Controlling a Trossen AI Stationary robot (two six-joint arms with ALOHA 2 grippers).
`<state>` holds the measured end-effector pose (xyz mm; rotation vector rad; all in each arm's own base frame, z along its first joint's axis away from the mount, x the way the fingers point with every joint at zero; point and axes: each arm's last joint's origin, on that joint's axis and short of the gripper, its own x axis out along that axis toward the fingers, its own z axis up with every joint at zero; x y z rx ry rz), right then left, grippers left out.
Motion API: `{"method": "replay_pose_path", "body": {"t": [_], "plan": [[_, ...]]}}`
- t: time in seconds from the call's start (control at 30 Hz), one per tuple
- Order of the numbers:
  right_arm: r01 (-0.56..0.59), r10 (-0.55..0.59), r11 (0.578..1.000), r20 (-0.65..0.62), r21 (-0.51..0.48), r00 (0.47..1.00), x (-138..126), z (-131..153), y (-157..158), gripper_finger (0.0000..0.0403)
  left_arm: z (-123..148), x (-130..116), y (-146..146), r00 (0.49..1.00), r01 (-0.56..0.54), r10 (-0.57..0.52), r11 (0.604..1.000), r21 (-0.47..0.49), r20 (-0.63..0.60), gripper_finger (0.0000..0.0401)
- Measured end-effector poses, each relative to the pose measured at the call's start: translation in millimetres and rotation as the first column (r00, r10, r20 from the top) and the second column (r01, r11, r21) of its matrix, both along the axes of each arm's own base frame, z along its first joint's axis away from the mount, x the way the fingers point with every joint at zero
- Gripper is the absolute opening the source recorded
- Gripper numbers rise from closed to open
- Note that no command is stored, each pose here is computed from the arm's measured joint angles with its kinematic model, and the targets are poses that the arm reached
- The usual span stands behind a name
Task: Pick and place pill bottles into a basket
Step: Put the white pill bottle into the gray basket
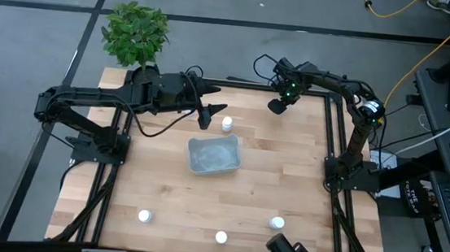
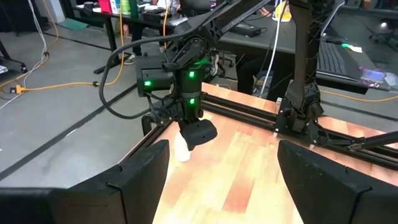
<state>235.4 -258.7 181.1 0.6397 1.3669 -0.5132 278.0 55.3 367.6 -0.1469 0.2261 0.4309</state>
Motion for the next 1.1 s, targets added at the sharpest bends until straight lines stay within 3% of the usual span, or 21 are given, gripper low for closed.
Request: {"method": "replay_pose_path", "body": {"t": [0.53,0.63,0.8,0.93,1.1], "plan": [[-0.006,0.009,0.999,0.047,-0.053,0.999,8,1,-2,0.0243,0,0,0,1.000,-0.003,0.003,1.000,-0.012,0.006,0.0292],[-0.010,0.012,0.999,0.046,-0.053,0.999,9,1,-1,0.0221,0,0,0,1.000,-0.003,0.003,1.000,-0.011,0.005,0.0292],[-0.027,0.030,0.998,0.042,-0.059,0.999,12,2,3,0.0151,0,0,0,1.000,-0.003,0.003,1.000,-0.011,0.005,0.0292],[-0.056,0.058,0.998,0.033,-0.040,0.998,18,4,10,0.0149,0,0,0,1.000,-0.020,0.020,1.000,-0.006,0.003,0.0292],[-0.127,0.127,0.992,0.012,-0.001,0.992,32,18,28,0.0149,-2,-10,6,0.989,-0.118,0.123,0.991,0.067,-0.083,0.0292]]}}
